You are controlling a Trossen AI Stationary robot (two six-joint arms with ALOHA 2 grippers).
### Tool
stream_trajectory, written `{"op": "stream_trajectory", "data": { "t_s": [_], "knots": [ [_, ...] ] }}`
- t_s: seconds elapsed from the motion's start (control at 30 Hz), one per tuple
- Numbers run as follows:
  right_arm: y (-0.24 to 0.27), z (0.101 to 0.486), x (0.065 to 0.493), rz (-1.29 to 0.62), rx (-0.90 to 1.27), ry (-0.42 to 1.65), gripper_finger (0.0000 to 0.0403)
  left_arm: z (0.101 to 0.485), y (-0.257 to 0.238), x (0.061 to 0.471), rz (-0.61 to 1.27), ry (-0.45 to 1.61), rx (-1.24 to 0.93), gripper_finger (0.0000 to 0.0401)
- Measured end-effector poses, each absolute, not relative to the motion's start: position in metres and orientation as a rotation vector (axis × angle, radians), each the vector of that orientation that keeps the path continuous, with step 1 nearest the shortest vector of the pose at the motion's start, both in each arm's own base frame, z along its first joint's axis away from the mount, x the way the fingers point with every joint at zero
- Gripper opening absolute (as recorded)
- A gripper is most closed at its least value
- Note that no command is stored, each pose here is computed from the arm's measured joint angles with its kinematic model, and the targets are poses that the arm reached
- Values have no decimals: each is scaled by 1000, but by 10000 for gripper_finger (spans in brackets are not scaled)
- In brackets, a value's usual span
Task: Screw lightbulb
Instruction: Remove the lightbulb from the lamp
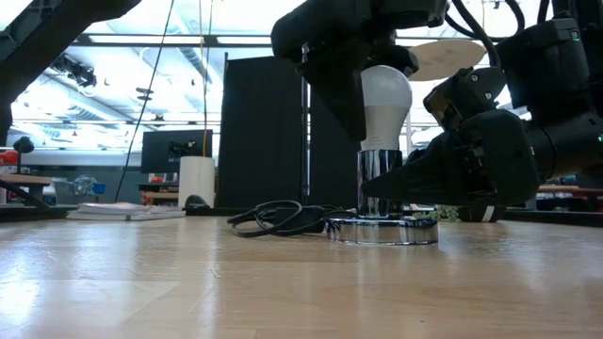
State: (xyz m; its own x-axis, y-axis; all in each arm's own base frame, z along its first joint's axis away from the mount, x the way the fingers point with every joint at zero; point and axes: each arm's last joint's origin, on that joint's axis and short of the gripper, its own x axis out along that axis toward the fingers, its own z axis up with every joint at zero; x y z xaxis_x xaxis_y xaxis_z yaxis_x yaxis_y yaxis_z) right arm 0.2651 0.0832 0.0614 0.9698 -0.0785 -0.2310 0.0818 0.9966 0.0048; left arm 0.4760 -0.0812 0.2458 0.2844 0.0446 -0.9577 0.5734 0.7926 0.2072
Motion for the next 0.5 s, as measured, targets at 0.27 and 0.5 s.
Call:
{"op": "stream_trajectory", "data": {
  "t_s": [0.27,0.5],
  "knots": [
    [83,61,265,-81,14,233,197,246,-82,477,-448,1221,678,335],
    [83,61,265,-82,16,233,197,247,-82,478,-459,1209,797,335]
  ]
}}
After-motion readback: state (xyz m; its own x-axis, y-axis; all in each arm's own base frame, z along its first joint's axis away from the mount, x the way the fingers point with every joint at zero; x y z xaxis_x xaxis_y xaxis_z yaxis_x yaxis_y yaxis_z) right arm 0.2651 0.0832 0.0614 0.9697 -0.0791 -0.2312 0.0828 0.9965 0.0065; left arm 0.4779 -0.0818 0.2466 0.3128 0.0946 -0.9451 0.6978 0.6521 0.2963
